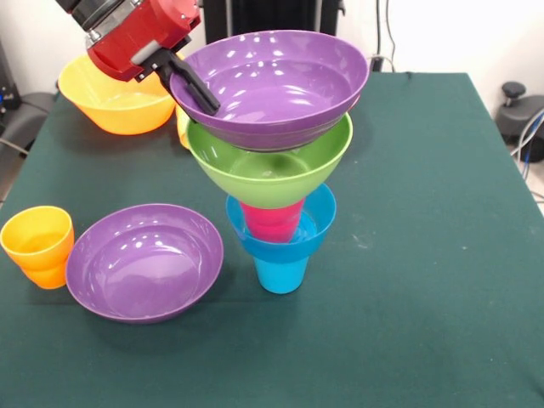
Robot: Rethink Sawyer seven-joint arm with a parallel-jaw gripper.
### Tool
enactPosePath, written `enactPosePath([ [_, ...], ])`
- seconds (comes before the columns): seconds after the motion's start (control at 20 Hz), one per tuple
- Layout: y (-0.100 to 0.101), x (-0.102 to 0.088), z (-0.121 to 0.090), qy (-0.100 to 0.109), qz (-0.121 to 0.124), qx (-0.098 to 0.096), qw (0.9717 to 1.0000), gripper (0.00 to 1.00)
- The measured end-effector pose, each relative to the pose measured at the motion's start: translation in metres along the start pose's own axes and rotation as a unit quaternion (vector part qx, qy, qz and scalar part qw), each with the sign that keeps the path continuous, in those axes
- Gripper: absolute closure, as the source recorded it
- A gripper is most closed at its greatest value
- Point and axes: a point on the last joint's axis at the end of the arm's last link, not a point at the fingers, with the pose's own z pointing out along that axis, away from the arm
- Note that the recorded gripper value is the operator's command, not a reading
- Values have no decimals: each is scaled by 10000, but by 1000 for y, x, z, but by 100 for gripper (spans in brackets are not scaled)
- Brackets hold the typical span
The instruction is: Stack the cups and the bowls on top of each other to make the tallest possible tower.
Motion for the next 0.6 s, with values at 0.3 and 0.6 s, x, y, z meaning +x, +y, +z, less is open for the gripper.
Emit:
enactPosePath([
  [0.3, -1, 1, 2, 14, 2, -8, 10000, 100],
  [0.6, -3, 4, 7, 47, 24, -44, 10000, 100],
])
